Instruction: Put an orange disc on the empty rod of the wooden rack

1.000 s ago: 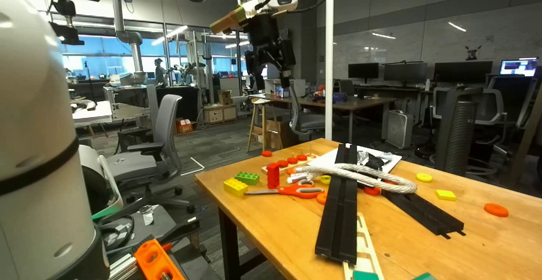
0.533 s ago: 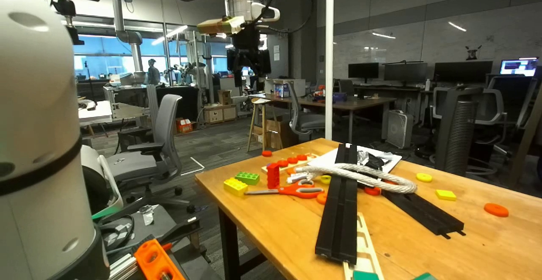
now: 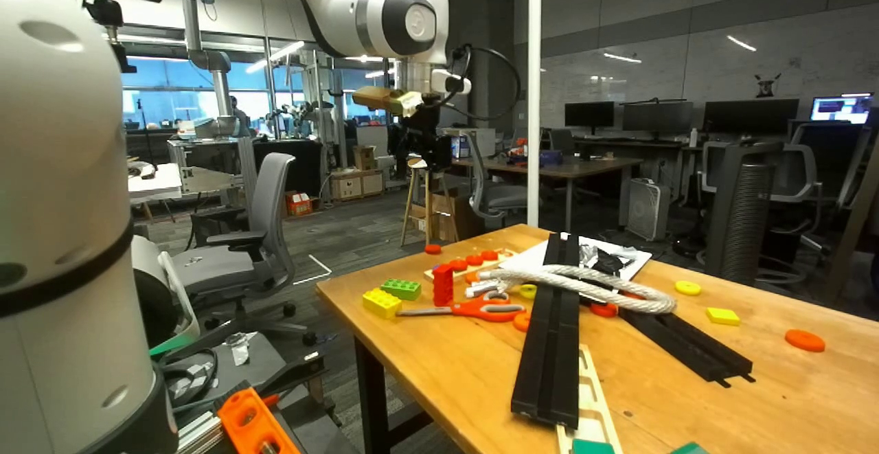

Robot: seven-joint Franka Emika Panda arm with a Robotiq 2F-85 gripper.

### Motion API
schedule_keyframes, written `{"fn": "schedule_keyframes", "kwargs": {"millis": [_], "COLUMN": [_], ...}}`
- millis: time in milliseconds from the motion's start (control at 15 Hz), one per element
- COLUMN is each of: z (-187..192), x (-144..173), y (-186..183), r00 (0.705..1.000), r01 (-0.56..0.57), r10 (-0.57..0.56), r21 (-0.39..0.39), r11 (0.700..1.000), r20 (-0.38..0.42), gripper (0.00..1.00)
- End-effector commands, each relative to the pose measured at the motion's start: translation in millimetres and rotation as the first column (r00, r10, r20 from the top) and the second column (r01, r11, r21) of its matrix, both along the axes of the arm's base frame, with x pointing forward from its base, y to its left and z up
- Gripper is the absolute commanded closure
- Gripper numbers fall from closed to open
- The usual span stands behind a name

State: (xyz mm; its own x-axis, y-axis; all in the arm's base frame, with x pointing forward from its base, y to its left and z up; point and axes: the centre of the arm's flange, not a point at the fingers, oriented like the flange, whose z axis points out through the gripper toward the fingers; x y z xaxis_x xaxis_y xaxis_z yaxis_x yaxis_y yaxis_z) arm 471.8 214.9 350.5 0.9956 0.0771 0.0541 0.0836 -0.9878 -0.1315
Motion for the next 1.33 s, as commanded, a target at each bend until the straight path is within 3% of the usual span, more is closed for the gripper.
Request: {"fn": "schedule_keyframes", "kwargs": {"millis": [0, 600, 1267], "z": [-26, -77, -118], "x": [50, 101, 102], "y": [21, 55, 95], "r00": [0.999, 0.995, 0.990], "r01": [0.007, 0.011, -0.006], "r10": [-0.005, -0.008, 0.004], "r21": [0.028, 0.030, -0.010], "r11": [1.000, 0.999, 1.000], "r20": [-0.040, -0.104, -0.139], "gripper": [0.00, 0.00, 0.00]}}
